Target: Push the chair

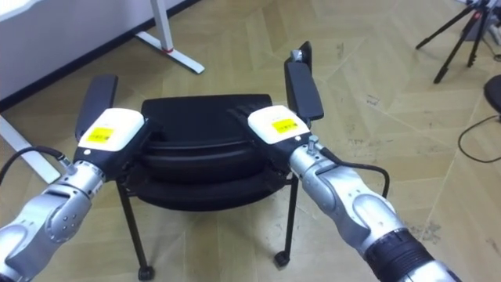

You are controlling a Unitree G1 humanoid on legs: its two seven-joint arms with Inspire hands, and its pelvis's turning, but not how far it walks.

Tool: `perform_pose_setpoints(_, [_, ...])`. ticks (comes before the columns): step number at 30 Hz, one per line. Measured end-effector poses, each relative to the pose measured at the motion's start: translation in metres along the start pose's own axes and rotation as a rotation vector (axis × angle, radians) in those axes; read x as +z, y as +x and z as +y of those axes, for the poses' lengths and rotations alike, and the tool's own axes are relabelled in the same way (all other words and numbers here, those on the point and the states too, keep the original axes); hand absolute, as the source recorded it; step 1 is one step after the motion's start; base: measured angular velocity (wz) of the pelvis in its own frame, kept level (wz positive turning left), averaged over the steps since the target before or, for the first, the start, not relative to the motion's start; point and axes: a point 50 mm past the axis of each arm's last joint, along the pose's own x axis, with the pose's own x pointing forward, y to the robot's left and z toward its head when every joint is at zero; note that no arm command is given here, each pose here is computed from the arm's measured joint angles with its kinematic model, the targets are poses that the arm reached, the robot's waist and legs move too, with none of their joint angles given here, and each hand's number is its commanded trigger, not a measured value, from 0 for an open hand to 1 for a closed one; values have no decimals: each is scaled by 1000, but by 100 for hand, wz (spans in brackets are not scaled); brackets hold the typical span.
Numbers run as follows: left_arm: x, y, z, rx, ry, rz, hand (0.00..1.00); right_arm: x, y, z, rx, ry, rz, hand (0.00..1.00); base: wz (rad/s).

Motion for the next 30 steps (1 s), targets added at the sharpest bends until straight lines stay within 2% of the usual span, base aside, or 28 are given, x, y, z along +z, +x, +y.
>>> perform_pose_setpoints(1, [0,0,0,0,0,1,100,0,0,0,0,2,3,100,0])
perform_pose_setpoints(14, [8,3,-2,0,-11,-22,100,-2,9,-5,-4,-1,37,100,4])
perform_pose_setpoints(30, [10,3,-3,-11,-10,-42,100,-7,3,2,-15,-37,2,100,5])
